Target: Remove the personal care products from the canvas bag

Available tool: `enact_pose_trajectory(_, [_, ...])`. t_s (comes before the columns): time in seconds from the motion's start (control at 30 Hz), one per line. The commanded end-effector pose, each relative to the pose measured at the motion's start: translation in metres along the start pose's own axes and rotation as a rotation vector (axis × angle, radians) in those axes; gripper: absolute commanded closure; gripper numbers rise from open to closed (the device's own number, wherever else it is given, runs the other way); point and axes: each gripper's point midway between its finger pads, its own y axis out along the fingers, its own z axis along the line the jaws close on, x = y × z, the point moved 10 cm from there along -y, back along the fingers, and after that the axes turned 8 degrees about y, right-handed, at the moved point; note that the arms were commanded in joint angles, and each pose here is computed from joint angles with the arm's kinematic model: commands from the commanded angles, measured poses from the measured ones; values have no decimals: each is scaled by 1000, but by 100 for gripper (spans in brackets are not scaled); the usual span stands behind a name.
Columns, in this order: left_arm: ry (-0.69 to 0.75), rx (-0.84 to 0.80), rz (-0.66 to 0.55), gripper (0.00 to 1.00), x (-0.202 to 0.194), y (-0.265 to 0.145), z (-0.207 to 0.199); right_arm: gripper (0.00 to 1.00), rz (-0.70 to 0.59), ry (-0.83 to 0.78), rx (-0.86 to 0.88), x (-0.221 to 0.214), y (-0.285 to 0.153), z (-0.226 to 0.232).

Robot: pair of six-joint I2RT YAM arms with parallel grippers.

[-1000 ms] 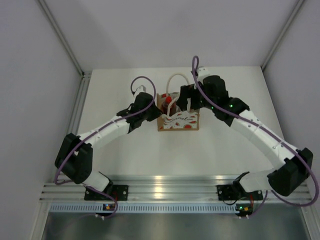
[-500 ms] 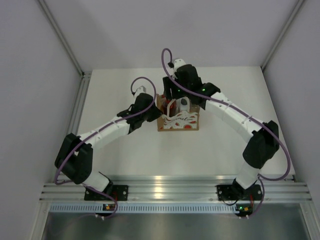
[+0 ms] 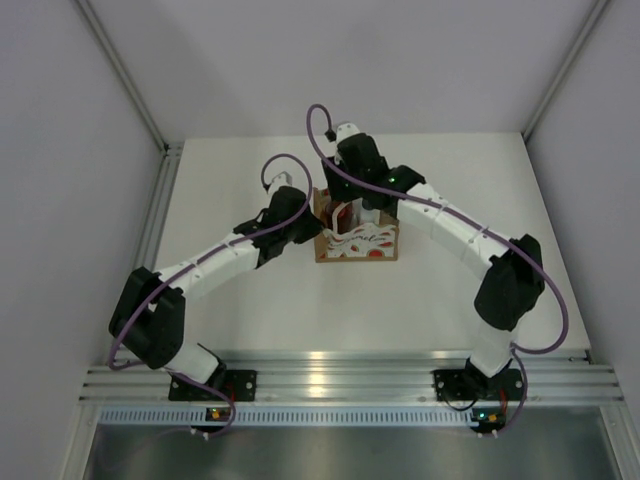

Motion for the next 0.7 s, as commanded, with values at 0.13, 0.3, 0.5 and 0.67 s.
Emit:
enact_pose_trajectory(0.13, [50,127,58,100,-19,-2,25,59,49,17,-46,-12,-1,9])
enact_pose_trajectory(0.3, [49,125,47,100,-17,-5,25,59,86,2,-76,-22,7,10])
enact_pose_trajectory(0.5, [50,124,44,100,-17,-6,25,57,121,-6,-77,-28,18,12])
enact_pose_trajectory(0.67, [50,124,48,100,-18,-6,25,55,153,-15,-89,-31,26,15])
